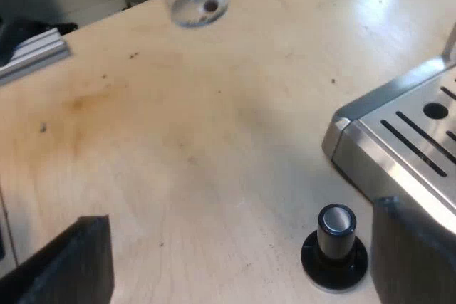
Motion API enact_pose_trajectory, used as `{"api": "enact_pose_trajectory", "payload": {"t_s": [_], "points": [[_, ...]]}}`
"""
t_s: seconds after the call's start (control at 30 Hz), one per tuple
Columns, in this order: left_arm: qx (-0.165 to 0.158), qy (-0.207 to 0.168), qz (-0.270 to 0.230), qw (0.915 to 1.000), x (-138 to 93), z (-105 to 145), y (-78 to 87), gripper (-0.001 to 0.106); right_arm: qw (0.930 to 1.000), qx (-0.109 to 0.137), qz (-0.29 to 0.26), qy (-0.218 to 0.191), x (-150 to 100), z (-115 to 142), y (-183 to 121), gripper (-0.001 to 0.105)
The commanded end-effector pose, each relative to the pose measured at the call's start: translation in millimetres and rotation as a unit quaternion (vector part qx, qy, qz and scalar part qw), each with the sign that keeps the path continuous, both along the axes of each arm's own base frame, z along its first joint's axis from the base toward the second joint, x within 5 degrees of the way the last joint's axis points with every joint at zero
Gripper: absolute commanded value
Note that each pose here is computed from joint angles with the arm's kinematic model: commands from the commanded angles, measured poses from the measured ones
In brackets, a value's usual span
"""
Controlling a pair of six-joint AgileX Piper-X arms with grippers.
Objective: Pour the beans into the coffee machine
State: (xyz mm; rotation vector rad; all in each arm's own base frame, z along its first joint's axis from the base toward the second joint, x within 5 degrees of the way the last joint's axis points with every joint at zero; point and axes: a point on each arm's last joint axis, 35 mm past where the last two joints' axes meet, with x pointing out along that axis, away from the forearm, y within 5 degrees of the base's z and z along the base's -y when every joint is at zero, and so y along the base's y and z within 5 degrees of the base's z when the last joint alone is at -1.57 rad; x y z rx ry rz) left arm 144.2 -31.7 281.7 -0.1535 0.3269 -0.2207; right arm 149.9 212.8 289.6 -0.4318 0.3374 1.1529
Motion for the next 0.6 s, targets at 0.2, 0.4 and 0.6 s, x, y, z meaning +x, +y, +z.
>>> {"api": "enact_pose_trajectory", "payload": {"t_s": [0.2,0.4,0.6], "points": [[-0.017,-0.016,0.029,0.9993,24.1,-31.8,19.3,0.012,0.9997,0.011,-0.014,0.020,14.6,-20.2,19.7,0.078],[-0.022,-0.051,0.032,0.9979,42.1,-46.9,24.8,0.012,0.9997,0.015,-0.014,0.017,22.2,-31.8,30.0,0.078],[-0.025,-0.035,0.017,0.9989,63.4,-67.3,23.6,0.012,0.9987,0.019,-0.047,-0.007,30.0,-37.3,36.1,0.078]]}}
